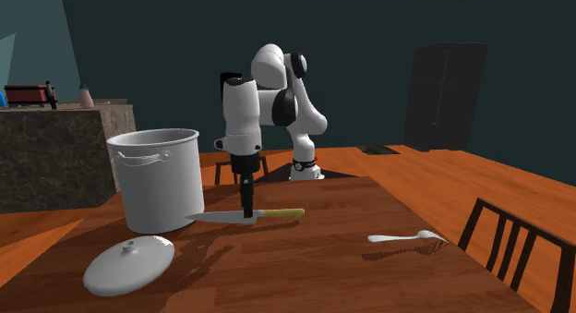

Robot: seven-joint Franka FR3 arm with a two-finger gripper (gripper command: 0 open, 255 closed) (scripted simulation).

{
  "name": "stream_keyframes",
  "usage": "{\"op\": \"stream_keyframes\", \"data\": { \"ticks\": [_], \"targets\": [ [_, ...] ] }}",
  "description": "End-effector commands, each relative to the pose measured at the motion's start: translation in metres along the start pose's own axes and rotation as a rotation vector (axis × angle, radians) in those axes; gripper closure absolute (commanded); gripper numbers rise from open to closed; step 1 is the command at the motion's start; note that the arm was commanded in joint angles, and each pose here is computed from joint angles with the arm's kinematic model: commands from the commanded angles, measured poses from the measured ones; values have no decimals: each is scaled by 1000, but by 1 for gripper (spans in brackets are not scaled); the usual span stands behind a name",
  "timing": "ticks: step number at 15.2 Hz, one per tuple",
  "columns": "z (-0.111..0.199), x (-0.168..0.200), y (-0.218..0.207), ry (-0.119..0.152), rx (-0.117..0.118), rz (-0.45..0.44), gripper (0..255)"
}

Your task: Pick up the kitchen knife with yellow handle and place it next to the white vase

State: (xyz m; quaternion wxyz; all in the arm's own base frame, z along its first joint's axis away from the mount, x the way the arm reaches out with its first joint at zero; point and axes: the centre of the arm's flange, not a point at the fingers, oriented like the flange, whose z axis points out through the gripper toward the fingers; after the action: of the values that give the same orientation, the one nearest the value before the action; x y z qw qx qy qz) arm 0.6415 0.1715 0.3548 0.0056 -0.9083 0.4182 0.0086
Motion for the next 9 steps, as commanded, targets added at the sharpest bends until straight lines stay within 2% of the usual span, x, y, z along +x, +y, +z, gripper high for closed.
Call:
{"op": "stream_keyframes", "data": {
  "ticks": [1,2,9],
  "targets": [
    [-23,0,1,0,-1,0,0],
    [-33,0,1,0,-1,0,0],
    [-33,0,1,0,-1,0,0]
  ]
}}
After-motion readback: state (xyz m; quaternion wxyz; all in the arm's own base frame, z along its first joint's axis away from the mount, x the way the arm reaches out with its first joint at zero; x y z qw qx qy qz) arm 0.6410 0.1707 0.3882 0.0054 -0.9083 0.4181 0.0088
